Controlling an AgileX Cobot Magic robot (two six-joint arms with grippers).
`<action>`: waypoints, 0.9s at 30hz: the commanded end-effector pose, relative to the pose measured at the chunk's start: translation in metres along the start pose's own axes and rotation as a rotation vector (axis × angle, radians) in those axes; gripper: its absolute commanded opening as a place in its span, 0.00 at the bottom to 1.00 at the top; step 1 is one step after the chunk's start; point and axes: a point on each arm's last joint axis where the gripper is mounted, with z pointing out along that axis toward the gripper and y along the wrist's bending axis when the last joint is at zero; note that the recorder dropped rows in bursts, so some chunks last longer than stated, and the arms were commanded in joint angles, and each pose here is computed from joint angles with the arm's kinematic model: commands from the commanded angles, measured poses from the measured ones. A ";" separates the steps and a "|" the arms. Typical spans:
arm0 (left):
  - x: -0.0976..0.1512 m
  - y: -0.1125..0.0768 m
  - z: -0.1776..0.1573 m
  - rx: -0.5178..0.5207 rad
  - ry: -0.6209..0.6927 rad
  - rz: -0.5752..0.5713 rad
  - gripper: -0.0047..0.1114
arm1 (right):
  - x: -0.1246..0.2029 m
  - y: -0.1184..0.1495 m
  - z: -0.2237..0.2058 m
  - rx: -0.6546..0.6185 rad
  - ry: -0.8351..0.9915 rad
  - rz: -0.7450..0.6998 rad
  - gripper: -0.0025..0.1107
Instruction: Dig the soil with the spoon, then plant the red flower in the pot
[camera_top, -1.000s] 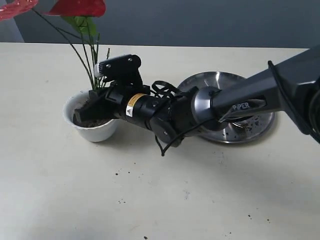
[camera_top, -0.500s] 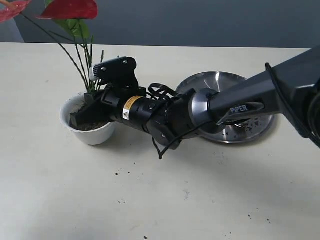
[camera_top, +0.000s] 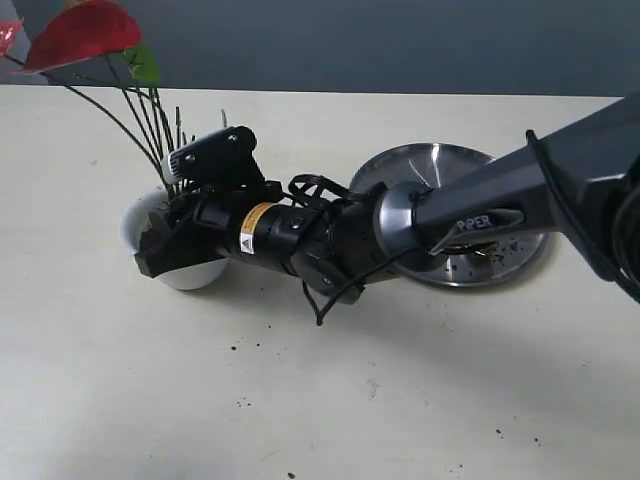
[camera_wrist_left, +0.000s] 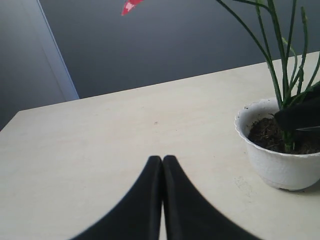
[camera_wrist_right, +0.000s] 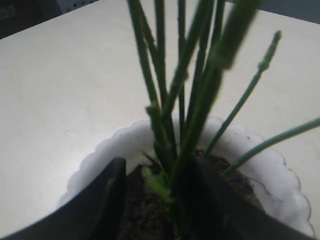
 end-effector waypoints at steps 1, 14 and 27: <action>0.000 0.000 0.000 0.001 -0.008 -0.009 0.04 | 0.003 0.001 -0.004 0.010 0.061 -0.008 0.38; 0.000 0.000 0.000 0.001 -0.008 -0.009 0.04 | -0.021 0.002 -0.019 0.038 0.077 -0.020 0.47; 0.000 0.000 0.000 0.001 -0.008 -0.009 0.04 | -0.089 -0.001 -0.086 0.120 0.140 -0.141 0.28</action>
